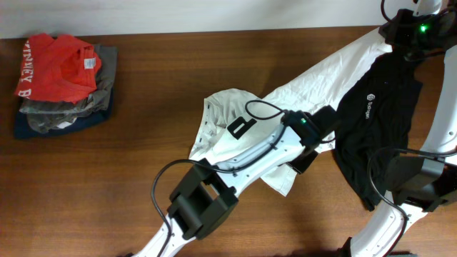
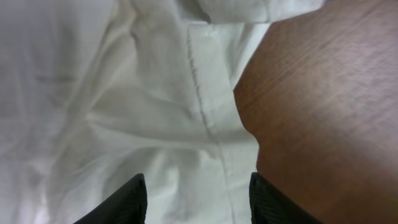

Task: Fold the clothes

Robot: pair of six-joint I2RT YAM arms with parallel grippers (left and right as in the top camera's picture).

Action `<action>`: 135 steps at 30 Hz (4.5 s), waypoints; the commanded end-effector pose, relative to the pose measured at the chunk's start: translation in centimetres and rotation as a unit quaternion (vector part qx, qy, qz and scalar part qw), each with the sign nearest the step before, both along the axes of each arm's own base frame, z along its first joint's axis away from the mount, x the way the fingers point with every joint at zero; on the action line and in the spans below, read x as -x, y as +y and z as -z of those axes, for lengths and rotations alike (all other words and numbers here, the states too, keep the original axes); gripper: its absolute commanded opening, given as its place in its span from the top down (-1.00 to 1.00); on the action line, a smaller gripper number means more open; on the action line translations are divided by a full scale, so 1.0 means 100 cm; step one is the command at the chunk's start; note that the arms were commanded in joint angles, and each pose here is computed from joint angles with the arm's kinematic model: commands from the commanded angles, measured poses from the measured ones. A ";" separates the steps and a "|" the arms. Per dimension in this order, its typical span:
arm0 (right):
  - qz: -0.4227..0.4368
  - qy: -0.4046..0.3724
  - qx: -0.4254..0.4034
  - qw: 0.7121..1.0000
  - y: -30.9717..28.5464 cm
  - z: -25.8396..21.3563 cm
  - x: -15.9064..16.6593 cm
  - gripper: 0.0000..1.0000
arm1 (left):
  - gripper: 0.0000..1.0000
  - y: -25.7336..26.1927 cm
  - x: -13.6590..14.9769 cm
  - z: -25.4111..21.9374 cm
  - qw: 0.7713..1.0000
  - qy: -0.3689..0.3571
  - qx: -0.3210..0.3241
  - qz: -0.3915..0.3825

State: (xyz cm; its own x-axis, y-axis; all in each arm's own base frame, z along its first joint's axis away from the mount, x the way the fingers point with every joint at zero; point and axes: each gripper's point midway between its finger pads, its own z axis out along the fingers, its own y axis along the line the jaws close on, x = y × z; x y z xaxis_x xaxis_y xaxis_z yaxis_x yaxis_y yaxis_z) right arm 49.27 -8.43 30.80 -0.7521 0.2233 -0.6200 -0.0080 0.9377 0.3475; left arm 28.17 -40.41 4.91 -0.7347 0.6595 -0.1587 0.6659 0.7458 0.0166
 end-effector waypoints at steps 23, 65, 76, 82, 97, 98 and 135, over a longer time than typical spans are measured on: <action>0.005 0.005 0.000 1.000 -0.007 0.004 0.001 0.91 | 0.88 -0.012 0.005 0.068 0.999 -0.020 -0.047 0.018; 0.010 -0.181 0.084 0.980 0.049 -0.184 0.171 0.92 | 0.98 0.388 -0.063 -0.461 0.807 -0.452 0.114 -0.363; 0.060 -0.312 0.161 0.934 0.078 -0.253 0.304 0.92 | 0.98 0.417 0.059 -0.539 0.732 -0.555 0.185 -0.350; 0.103 -0.356 0.187 0.910 0.084 -0.267 0.362 0.92 | 0.98 0.424 0.093 -0.551 0.711 -0.577 0.202 -0.348; 0.081 -0.188 0.141 0.969 0.062 -0.195 0.289 0.92 | 0.98 0.414 0.008 -0.495 0.779 -0.501 0.110 -0.361; 0.072 -0.174 0.135 0.973 0.061 -0.188 0.279 0.92 | 0.98 0.413 -0.001 -0.488 0.785 -0.492 0.098 -0.364; -0.106 0.012 0.061 0.992 0.064 0.153 -0.090 0.92 | 0.98 0.364 -0.345 -0.170 0.856 -0.357 -0.011 -0.374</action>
